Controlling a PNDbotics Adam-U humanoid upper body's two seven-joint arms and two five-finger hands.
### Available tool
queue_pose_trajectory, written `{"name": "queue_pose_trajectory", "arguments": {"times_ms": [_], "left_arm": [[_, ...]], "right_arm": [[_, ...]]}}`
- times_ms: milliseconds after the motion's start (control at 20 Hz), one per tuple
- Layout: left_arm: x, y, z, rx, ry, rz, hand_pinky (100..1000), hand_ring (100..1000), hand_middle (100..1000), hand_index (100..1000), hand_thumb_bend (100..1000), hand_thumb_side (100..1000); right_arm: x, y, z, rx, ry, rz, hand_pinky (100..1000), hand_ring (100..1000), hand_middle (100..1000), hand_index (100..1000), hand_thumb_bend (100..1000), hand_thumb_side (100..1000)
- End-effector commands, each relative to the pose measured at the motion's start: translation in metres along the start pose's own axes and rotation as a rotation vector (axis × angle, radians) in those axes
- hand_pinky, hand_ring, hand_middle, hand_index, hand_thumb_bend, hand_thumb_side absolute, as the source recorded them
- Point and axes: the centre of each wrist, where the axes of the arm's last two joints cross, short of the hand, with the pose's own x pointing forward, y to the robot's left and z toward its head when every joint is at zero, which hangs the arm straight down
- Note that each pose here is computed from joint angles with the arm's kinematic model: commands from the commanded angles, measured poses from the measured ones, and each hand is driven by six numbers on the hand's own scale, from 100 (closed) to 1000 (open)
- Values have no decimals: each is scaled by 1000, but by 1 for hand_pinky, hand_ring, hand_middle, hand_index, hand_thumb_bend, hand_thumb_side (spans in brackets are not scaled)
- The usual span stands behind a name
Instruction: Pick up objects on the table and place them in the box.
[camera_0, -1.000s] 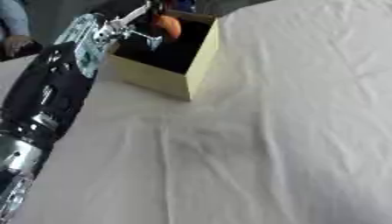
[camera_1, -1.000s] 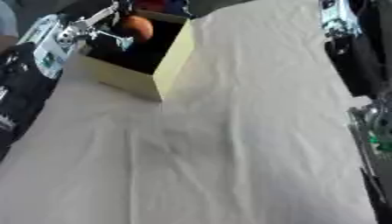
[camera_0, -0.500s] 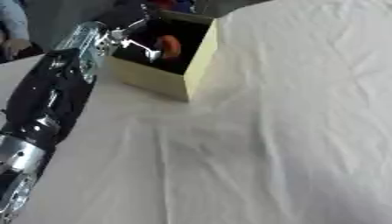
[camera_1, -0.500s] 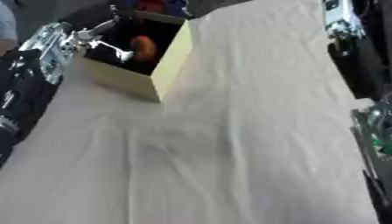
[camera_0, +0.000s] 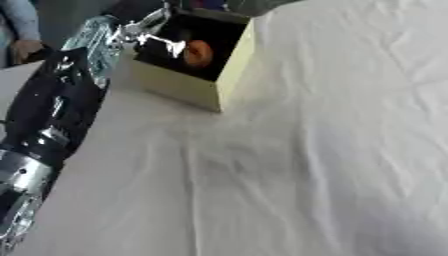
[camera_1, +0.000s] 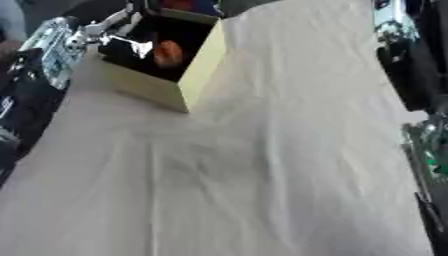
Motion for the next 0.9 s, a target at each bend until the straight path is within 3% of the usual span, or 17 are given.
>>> {"name": "queue_pose_trajectory", "arguments": {"times_ms": [50,200,400,600,650,700,900], "left_arm": [[1,30,0,134,-2,14,535,695,758,823,100,309],[6,43,4,261,-30,45,538,693,769,843,100,455],[9,61,14,451,-30,114,538,693,773,853,100,560],[5,63,35,584,-27,156,544,696,771,847,100,571],[4,61,41,605,-29,162,554,706,771,845,100,713],[5,57,47,624,-34,171,555,707,771,844,100,586],[5,46,72,711,-21,216,559,712,773,839,100,615]], "right_arm": [[3,-8,-2,-12,-20,23,773,819,678,746,100,878],[1,-9,1,-19,-8,34,773,820,678,747,100,876],[-1,-10,4,-35,4,41,774,820,679,747,100,873],[-2,-11,7,-53,14,44,774,820,679,747,100,873],[-2,-11,8,-57,14,45,774,820,679,747,100,859],[-2,-11,8,-60,14,44,774,820,679,747,100,871],[-1,-11,8,-70,13,48,774,820,679,747,100,869]]}}
